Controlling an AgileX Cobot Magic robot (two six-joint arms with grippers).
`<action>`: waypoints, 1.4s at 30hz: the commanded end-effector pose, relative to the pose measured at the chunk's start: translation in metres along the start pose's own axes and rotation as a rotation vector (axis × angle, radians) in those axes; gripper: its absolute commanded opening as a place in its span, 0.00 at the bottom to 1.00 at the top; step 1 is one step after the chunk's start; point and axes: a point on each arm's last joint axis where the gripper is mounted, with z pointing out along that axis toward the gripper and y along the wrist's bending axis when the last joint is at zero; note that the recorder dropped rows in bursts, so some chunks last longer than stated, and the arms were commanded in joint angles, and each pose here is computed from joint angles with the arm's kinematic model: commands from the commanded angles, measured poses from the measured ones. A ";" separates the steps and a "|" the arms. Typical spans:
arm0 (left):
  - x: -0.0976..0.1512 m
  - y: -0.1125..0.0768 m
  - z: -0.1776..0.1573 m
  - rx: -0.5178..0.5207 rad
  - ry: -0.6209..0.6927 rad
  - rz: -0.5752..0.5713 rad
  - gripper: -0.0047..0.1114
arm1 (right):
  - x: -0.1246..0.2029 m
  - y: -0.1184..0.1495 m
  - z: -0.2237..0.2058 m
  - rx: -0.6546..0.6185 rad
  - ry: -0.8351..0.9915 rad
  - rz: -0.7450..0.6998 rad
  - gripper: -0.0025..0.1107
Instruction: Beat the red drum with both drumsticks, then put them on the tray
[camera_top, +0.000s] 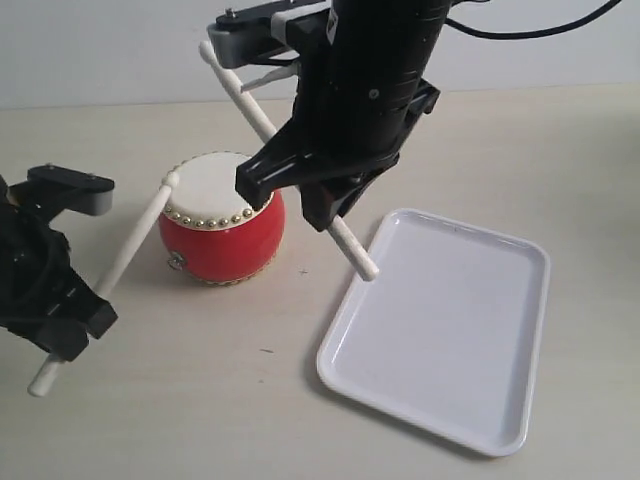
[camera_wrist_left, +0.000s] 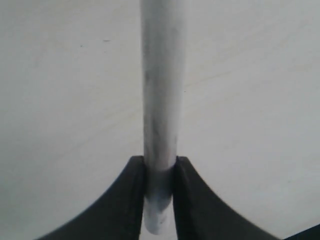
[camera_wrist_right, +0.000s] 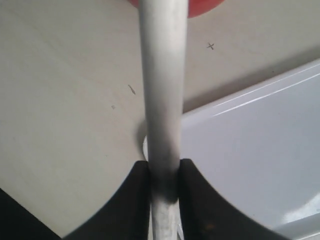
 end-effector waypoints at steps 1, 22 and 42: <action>0.017 -0.004 -0.042 -0.019 -0.136 0.002 0.04 | -0.005 -0.005 0.045 0.016 0.118 0.007 0.02; -0.005 0.000 0.010 0.025 0.066 0.054 0.04 | -0.006 0.004 -0.029 -0.016 -0.100 -0.038 0.02; 0.043 -0.016 -0.103 -0.018 -0.202 0.106 0.04 | -0.022 -0.005 0.120 -0.058 0.267 0.007 0.02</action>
